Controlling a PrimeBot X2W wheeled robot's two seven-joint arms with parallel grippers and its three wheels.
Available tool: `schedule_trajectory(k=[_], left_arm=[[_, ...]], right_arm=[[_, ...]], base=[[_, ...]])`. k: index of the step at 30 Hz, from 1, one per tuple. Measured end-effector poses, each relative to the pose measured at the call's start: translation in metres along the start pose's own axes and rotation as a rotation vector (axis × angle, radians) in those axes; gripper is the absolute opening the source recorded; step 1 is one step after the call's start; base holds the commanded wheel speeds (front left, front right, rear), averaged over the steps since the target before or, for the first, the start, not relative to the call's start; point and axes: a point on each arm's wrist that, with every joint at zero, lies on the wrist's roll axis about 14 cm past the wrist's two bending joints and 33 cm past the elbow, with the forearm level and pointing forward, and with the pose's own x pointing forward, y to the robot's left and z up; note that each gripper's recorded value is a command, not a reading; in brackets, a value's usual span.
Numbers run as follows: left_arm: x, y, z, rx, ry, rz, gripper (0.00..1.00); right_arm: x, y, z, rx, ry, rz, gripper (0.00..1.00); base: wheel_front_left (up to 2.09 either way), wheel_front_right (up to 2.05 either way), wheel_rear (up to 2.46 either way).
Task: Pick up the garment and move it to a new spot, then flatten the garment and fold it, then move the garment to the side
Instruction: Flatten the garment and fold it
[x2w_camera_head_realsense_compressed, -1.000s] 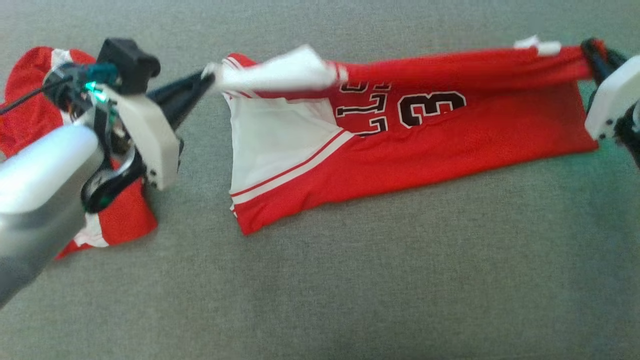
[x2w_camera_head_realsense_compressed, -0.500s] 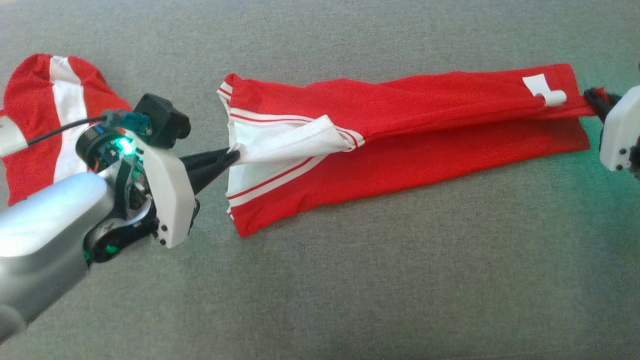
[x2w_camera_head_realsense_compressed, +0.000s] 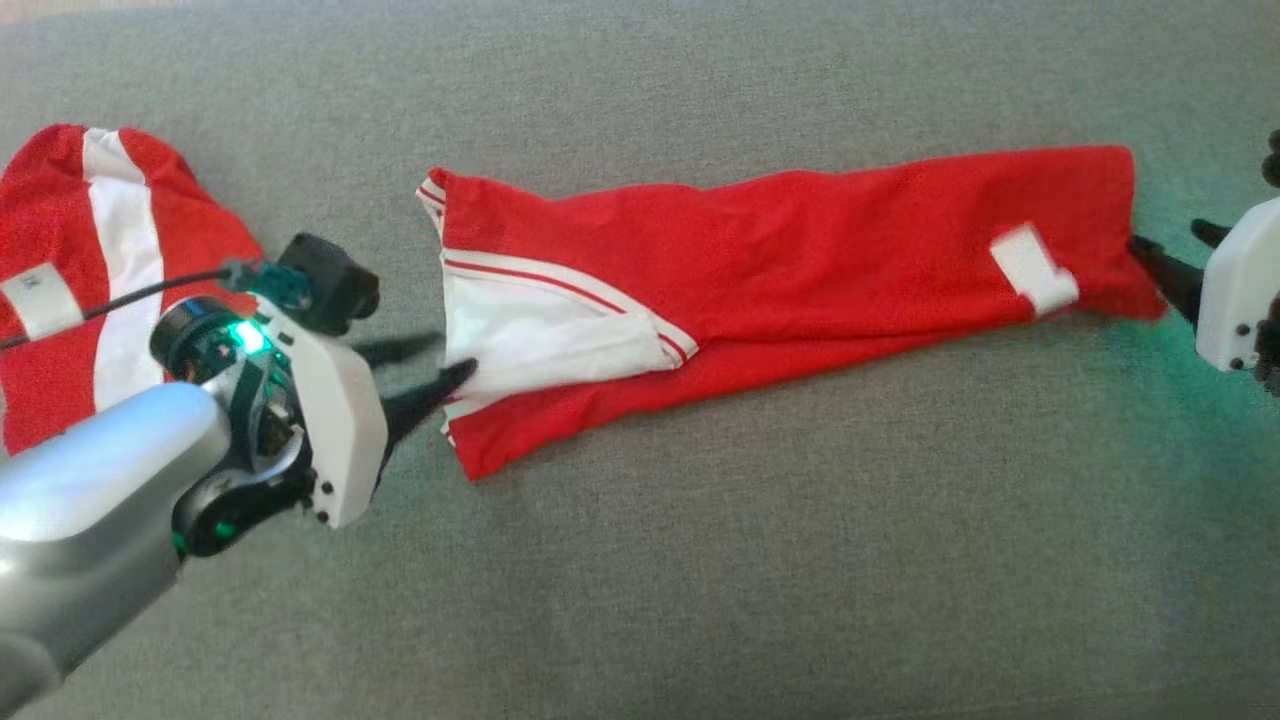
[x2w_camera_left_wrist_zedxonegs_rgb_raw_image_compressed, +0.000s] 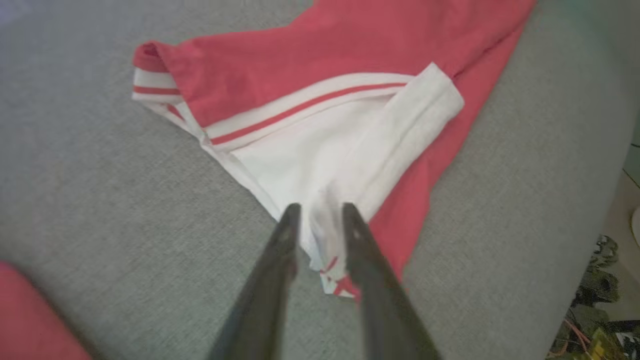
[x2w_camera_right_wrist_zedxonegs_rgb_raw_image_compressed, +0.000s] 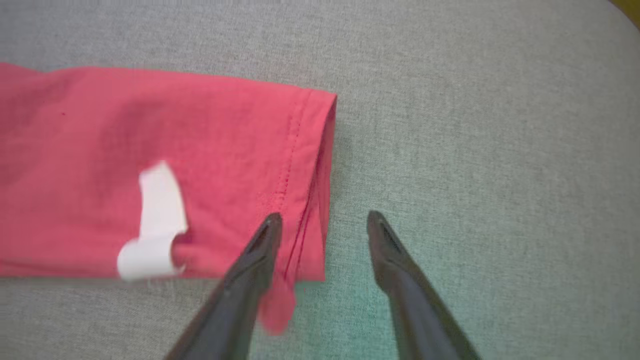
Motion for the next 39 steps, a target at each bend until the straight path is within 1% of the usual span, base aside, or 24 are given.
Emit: schedule_trajectory(k=[4, 7, 8, 9, 11, 13, 15, 18, 19, 21, 23, 25, 31, 36, 39], left_arm=[[0.000, 0.011, 0.011, 0.018, -0.076, 0.047, 1.00], [-0.003, 0.021, 0.035, 0.021, -0.203, 0.100, 1.00], [-0.007, 0.026, 0.046, 0.015, -0.261, 0.126, 1.00], [-0.017, 0.035, 0.073, 0.028, -0.401, 0.189, 1.00], [-0.031, 0.041, 0.101, 0.055, -0.559, 0.248, 1.00], [-0.050, 0.043, 0.131, 0.001, -0.737, 0.297, 1.00], [-0.063, 0.046, 0.141, -0.034, -0.828, 0.348, 1.00], [-0.081, 0.058, 0.141, -0.064, -0.885, 0.466, 1.00], [-0.089, 0.062, 0.141, -0.092, -0.910, 0.498, 1.00], [-0.109, 0.060, 0.152, -0.148, -1.012, 0.529, 1.00], [-0.122, 0.049, 0.159, -0.155, -1.096, 0.536, 1.00], [-0.128, 0.037, 0.157, -0.178, -1.153, 0.537, 1.00], [-0.111, 0.016, 0.105, -0.236, -1.133, 0.566, 1.00], [-0.108, 0.007, 0.087, -0.266, -1.145, 0.588, 1.00], [-0.109, 0.007, 0.080, -0.286, -1.149, 0.607, 1.00]], right_arm=[[-0.007, -0.003, 0.005, 0.061, -0.040, 0.004, 1.00], [-0.017, -0.009, 0.024, 0.108, -0.143, -0.002, 1.00], [-0.021, -0.011, 0.034, 0.111, -0.195, -0.005, 1.00], [-0.032, -0.011, 0.057, 0.122, -0.319, -0.004, 1.00], [-0.043, -0.006, 0.080, 0.139, -0.447, 0.009, 1.00], [-0.056, 0.002, 0.101, 0.141, -0.568, 0.025, 1.00], [-0.070, 0.009, 0.119, 0.129, -0.682, 0.034, 1.00], [-0.091, 0.022, 0.139, 0.123, -0.842, 0.054, 1.00], [-0.096, 0.027, 0.142, 0.125, -0.881, 0.060, 1.00], [-0.101, 0.037, 0.140, 0.119, -0.935, 0.066, 1.00], [-0.103, 0.045, 0.134, 0.126, -0.970, 0.066, 1.00], [-0.102, 0.051, 0.124, 0.126, -0.981, 0.059, 1.00], [-0.092, 0.072, 0.094, 0.168, -0.970, 0.045, 1.00], [-0.090, 0.086, 0.074, 0.205, -0.964, 0.027, 1.00], [-0.089, 0.093, 0.065, 0.213, -0.960, 0.026, 1.00]], base=[[0.00, 0.00, 0.00], [0.00, 0.00, 0.00], [0.00, 0.00, 0.00], [0.00, 0.00, 0.00], [0.00, 0.00, 0.00], [0.00, 0.00, 0.00], [0.00, 0.00, 0.00], [0.00, 0.00, 0.00], [0.00, 0.00, 0.00], [0.00, 0.00, 0.00], [0.00, 0.00, 0.00], [0.00, 0.00, 0.00], [0.00, 0.00, 0.00], [0.00, 0.00, 0.00], [0.00, 0.00, 0.00]])
